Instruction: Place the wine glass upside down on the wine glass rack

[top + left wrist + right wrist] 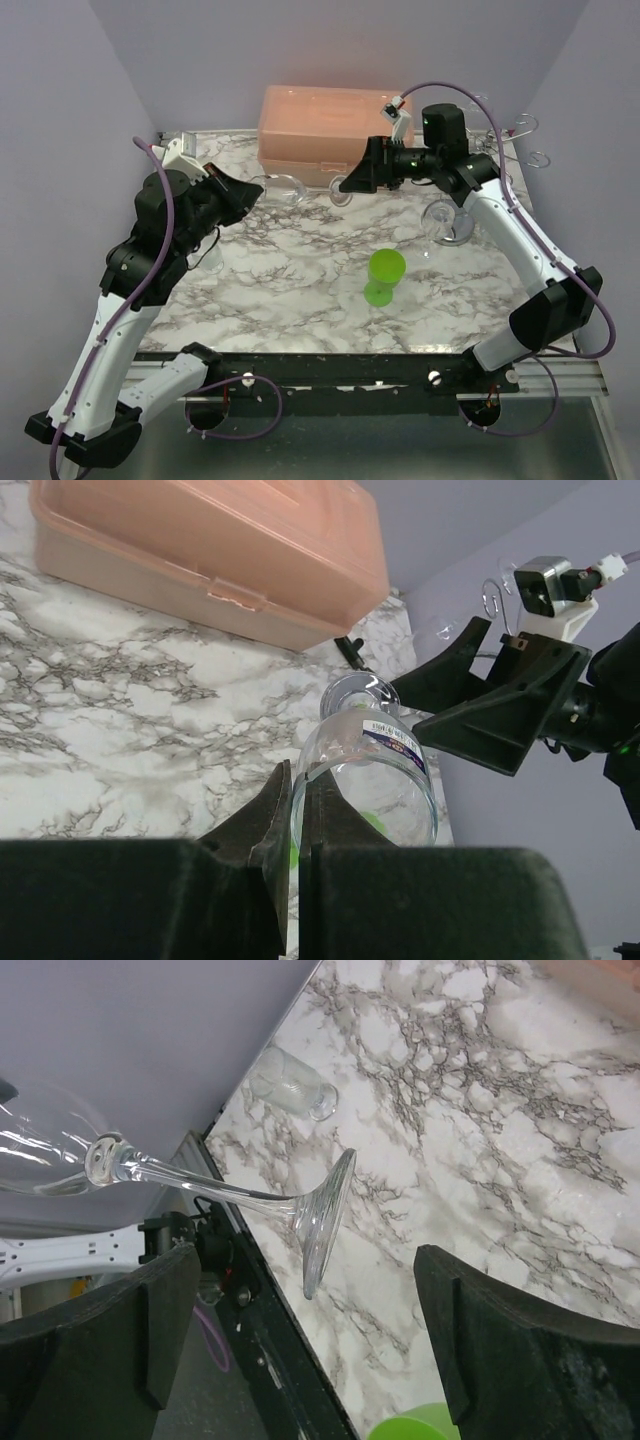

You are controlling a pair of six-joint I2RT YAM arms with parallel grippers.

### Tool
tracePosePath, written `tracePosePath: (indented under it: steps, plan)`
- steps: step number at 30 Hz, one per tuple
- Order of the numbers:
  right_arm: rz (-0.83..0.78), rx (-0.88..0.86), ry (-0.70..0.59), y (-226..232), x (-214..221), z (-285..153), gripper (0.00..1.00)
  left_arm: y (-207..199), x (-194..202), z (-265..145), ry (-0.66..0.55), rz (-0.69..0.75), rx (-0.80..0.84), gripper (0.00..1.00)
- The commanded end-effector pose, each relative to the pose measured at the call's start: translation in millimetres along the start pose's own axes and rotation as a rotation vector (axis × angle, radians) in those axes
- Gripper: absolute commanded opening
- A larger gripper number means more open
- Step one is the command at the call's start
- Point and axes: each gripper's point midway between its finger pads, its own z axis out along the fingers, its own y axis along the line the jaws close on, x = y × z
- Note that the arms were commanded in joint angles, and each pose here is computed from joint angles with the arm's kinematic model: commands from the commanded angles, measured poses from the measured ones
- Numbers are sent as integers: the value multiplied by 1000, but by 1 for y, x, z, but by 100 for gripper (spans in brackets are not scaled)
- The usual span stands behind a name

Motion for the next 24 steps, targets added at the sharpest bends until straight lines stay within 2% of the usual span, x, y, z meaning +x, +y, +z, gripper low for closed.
tracePosePath:
  steps: [1,10,14,16,19,24]
  plan:
    - [50,-45,-4,12,-2,7,91,-30,-25,-12,-91,-57,122,2]
    - [94,-105,16,24,1,13,48,-36,-22,-15,-89,-96,169,3]
    - [99,-117,15,27,0,13,13,-40,-22,-20,-95,-111,193,5]
    - [86,-117,4,30,-5,10,1,-40,-21,-23,-89,-118,202,8]
    - [22,-88,-43,35,-22,2,0,-41,-18,-28,-77,-137,224,22]
    - [-110,-31,-186,34,-71,-31,0,-43,-19,-46,-98,-157,271,57]
